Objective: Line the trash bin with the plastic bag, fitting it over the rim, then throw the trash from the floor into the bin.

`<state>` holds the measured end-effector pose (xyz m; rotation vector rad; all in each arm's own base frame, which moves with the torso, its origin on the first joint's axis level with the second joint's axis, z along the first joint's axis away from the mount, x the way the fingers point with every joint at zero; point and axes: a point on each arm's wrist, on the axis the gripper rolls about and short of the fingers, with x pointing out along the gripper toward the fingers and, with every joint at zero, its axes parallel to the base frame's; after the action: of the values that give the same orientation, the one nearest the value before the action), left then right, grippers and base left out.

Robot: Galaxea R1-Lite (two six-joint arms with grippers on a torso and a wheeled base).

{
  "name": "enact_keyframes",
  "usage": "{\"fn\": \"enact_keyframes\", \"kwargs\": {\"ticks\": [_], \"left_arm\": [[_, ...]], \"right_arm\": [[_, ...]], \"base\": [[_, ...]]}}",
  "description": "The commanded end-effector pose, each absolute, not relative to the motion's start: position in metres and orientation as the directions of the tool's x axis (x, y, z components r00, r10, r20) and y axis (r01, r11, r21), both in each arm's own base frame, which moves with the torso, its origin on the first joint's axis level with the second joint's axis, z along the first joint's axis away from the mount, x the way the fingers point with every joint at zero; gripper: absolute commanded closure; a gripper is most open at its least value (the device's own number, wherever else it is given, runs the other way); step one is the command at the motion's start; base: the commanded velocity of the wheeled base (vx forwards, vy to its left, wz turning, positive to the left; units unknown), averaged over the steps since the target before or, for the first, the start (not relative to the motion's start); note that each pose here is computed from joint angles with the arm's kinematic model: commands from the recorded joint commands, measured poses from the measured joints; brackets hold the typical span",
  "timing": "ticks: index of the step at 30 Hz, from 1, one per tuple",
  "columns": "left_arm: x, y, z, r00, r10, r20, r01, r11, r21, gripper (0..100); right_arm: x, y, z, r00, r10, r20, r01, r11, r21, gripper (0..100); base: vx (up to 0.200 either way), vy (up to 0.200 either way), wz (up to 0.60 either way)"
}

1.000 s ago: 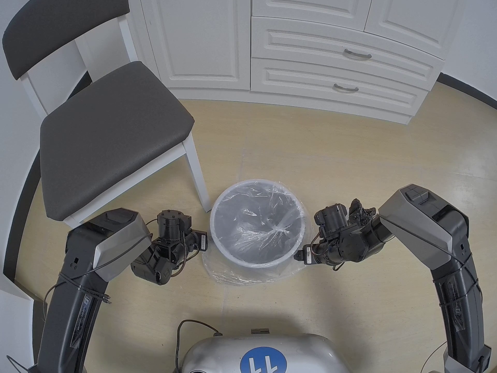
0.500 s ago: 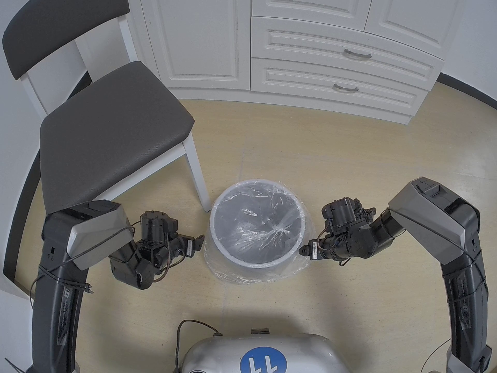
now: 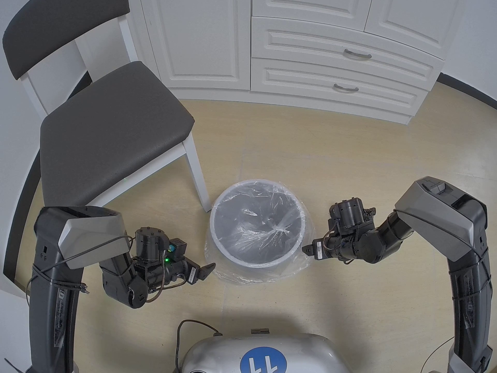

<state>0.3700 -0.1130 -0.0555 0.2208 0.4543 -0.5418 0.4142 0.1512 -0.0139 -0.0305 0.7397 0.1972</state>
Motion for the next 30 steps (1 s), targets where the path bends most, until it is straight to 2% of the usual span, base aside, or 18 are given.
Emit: {"fn": "enact_keyframes", "kwargs": {"ticks": [1,20,30], "left_arm": [[0.386,-0.127,-0.074,0.749,-0.455,-0.482,0.558,0.825,0.088,0],[0.468,-0.118,-0.067,0.753,-0.374,-0.542,0.507,0.854,0.115,0],[0.471,-0.123,-0.072,0.753,-0.363,-0.549,0.503,0.855,0.125,0]], "right_arm": [[0.414,0.147,-0.012,0.724,0.163,-0.67,-0.184,0.982,0.039,0],[0.416,0.142,-0.013,0.726,0.153,-0.671,-0.176,0.984,0.035,0],[0.417,0.14,-0.013,0.726,0.149,-0.671,-0.178,0.984,0.026,0]], "base": [[0.0,0.0,0.0],[0.0,0.0,0.0],[0.0,0.0,0.0]]}}
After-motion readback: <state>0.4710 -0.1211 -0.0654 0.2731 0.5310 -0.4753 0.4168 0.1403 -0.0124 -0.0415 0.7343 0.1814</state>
